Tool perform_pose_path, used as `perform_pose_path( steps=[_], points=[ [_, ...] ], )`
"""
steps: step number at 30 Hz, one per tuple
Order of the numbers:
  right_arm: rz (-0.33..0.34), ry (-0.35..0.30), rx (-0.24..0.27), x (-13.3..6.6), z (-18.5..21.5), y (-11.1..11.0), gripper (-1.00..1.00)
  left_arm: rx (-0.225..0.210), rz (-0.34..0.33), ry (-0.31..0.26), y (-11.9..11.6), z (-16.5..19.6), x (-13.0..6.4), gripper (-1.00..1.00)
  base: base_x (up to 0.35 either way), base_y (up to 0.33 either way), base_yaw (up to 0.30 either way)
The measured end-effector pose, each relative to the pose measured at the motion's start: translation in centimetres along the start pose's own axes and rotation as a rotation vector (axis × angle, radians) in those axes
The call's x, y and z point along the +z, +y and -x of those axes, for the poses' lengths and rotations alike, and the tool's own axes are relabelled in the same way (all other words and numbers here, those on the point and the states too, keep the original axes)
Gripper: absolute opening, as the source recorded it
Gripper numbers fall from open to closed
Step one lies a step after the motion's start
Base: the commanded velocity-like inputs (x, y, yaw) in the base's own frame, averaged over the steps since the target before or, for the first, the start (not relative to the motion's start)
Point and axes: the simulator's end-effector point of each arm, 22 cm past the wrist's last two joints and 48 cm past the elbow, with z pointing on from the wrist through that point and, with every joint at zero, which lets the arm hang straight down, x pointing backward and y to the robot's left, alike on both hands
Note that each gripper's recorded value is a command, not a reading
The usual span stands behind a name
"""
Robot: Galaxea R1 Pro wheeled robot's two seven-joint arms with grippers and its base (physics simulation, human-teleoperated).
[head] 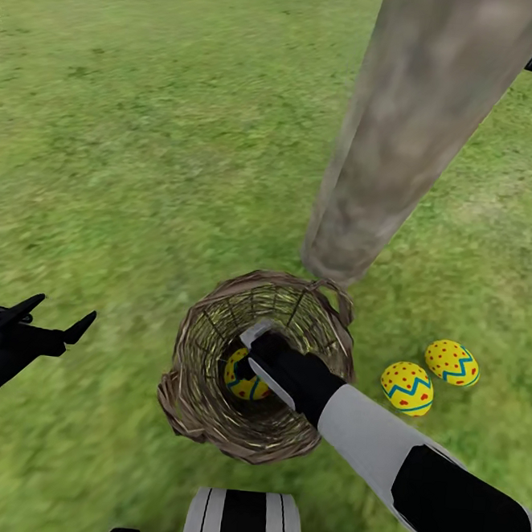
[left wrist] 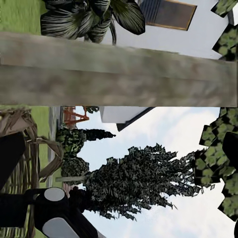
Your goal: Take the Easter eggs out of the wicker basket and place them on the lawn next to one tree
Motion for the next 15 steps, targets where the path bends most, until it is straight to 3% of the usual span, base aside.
perform_pose_path(
  steps=[15],
  points=[
    [0.002, 0.003, 0.0, 0.02, -0.1, 0.06, 1.0, -0.002, -0.001, -0.001, 0.04, -0.03, 0.02, 1.0, 0.001, 0.032, 0.0]
  ],
)
